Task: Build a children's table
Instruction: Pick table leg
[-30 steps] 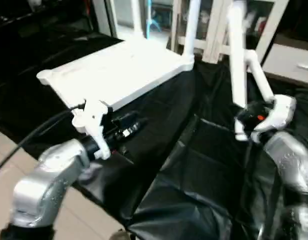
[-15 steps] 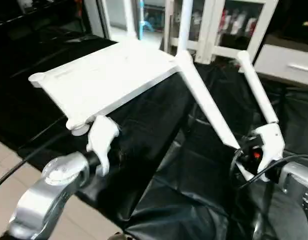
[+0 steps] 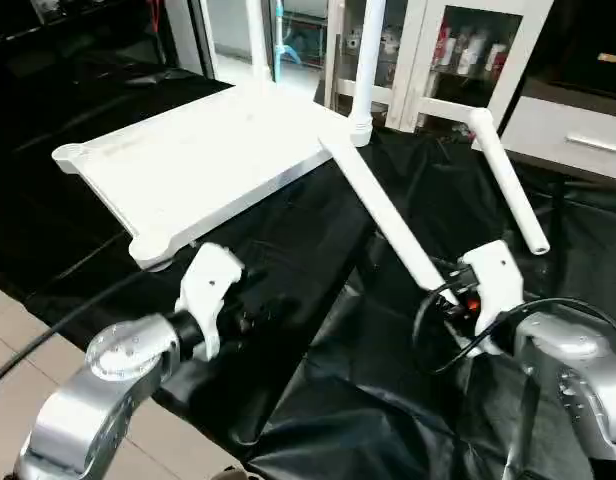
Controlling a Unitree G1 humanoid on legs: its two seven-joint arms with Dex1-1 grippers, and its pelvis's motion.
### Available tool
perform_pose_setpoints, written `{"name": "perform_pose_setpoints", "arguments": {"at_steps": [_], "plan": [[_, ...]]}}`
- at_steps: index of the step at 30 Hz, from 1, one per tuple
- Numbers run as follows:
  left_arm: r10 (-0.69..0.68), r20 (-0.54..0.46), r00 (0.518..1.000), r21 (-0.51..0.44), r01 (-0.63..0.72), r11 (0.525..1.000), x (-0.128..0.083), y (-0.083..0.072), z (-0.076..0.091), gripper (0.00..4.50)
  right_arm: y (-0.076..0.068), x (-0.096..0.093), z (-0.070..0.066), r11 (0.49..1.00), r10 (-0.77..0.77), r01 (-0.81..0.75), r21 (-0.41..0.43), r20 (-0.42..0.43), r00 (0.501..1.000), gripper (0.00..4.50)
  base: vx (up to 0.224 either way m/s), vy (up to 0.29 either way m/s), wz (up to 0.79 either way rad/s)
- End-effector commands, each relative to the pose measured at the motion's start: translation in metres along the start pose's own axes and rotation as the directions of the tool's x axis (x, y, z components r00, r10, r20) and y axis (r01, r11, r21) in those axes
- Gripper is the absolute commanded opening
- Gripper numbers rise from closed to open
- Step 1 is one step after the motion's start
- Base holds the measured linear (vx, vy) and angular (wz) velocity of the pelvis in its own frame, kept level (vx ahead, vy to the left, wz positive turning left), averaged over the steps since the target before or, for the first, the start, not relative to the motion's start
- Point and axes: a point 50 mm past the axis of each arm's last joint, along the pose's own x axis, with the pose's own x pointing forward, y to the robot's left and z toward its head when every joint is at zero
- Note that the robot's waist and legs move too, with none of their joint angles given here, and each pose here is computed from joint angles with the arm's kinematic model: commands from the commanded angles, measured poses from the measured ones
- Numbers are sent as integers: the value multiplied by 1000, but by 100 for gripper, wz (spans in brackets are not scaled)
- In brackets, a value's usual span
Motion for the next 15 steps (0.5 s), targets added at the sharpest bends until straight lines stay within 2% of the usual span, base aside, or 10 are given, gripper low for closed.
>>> {"name": "perform_pose_setpoints", "arguments": {"at_steps": [1, 2, 14, 15], "plan": [[-4, 3, 1000, 20, 4, 1000, 0, -3, 3, 283, -3, 0, 3, 999, -34, 34, -6, 0, 999, 167, 0, 0, 0], [-3, 3, 1000, 20, 3, 1000, -1, -4, 3, 283, -3, 0, 3, 999, -40, 40, 1, 2, 999, 190, 0, 0, 0], [108, 28, 994, 53, -109, 993, 7, 4, 5, 283, 4, -5, 9, 1000, -6, 5, 27, 35, 999, 292, 0, 0, 0], [130, 22, 991, 51, -131, 990, 8, 6, 6, 283, 5, -6, 12, 1000, 1, -3, 27, 59, 998, 299, 0, 0, 0]]}}
